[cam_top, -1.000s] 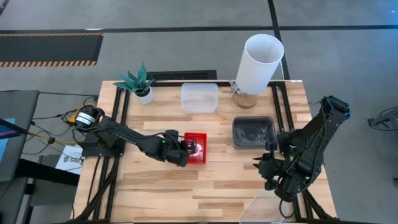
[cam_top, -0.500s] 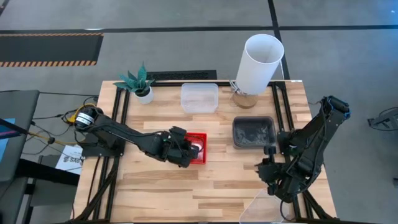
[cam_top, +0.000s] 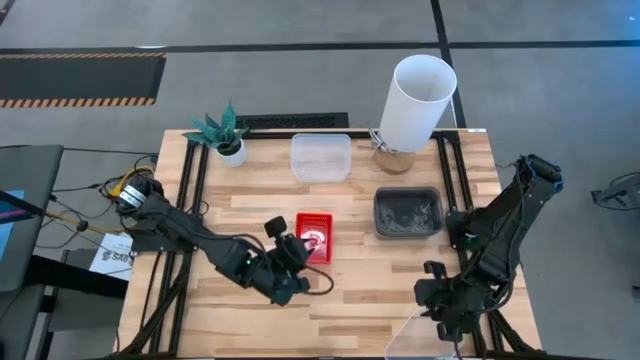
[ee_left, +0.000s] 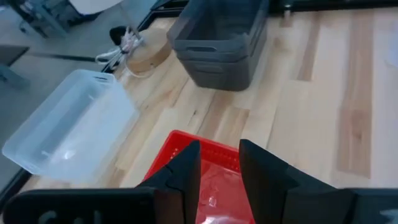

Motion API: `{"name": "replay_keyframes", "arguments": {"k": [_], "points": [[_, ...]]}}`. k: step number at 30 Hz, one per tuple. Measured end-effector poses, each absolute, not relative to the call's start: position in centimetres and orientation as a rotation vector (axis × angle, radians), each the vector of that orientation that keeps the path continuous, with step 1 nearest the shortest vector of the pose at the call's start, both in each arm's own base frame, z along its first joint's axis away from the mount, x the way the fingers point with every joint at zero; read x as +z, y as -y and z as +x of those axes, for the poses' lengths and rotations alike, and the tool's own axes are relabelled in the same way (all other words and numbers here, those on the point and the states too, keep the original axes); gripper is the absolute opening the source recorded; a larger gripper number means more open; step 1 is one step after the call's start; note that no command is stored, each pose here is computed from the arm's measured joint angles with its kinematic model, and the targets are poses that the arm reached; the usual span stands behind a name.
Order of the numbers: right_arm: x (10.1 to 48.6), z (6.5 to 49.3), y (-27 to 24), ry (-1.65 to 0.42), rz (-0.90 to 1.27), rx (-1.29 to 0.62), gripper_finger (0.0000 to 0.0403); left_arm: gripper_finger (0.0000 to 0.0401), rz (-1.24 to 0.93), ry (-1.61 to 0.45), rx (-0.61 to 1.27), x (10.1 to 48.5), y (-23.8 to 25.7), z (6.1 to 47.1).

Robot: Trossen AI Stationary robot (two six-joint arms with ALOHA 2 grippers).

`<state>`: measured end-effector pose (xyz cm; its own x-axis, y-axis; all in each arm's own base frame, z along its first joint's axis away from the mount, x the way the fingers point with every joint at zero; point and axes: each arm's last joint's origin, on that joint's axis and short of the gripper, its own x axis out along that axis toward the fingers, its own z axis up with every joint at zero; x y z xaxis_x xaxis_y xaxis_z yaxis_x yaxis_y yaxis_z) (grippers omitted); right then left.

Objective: Stack baskets by color
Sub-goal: Stack the bottom transparent bin on top of the top transparent stacked bins

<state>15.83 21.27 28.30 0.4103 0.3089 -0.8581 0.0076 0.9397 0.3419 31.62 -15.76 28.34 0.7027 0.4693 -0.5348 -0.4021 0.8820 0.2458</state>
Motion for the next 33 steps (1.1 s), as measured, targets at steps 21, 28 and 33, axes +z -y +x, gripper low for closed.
{"name": "replay_keyframes", "arguments": {"k": [21,28,33], "points": [[26.3,12.8,-22.4,-1.496,0.680,-0.224,0.0256,0.0291,0.082,-0.672,0.388,28.1,17.0,31.1],[24.2,13.3,-23.6,-1.558,0.638,-0.291,0.0256,0.0298,0.081,-0.672,0.387,28.1,17.0,31.1],[22.3,13.5,-24.5,-1.650,0.571,-0.329,0.0256,0.0298,0.070,-0.672,0.387,28.1,17.0,31.1]]}}
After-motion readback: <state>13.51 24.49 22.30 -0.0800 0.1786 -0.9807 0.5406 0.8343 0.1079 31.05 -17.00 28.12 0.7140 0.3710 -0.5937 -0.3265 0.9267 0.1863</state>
